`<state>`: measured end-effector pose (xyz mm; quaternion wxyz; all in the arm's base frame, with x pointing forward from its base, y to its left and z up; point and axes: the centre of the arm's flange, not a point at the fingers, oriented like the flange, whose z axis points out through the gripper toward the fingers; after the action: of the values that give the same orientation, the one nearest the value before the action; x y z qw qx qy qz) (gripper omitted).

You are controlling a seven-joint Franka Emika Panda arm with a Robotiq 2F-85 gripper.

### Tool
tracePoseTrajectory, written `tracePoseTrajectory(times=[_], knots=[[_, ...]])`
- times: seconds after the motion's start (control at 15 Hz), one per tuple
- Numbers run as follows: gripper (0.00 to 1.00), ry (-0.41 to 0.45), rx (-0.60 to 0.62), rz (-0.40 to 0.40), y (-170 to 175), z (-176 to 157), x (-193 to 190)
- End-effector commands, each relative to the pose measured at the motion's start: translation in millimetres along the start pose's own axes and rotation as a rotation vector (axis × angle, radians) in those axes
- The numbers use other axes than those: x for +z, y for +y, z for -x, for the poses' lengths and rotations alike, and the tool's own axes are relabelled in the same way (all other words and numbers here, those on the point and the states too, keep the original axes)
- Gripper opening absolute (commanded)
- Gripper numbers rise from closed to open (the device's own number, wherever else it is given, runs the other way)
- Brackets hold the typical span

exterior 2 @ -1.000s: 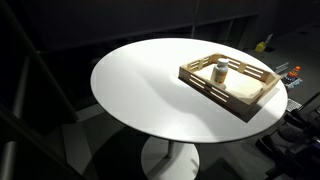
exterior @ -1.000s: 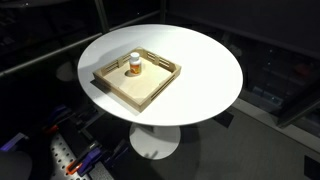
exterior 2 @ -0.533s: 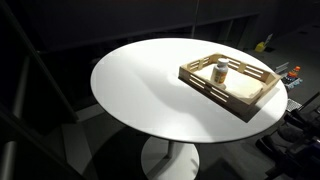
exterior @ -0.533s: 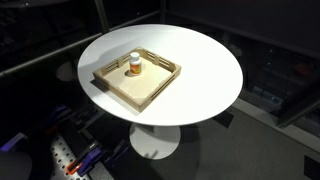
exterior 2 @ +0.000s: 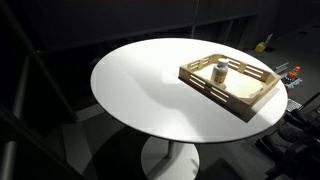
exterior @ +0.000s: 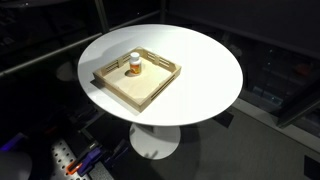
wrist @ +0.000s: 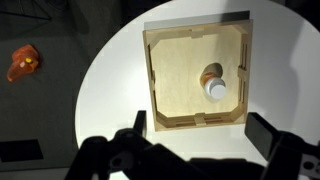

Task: Take the lid off the white bottle

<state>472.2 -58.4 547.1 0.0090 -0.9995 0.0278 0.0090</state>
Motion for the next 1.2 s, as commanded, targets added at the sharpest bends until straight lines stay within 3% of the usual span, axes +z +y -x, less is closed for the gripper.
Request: tracePoseTrajectory(times=[0.0,0.53,1.13], knots=[[1.0,0.021,-0.013,0.046,-14,-16,20],[1.0,-0.015,-0.056,0.118,-55,-48,95],[1.0,-0.055,-0.031,0.09,-96,-78,189]])
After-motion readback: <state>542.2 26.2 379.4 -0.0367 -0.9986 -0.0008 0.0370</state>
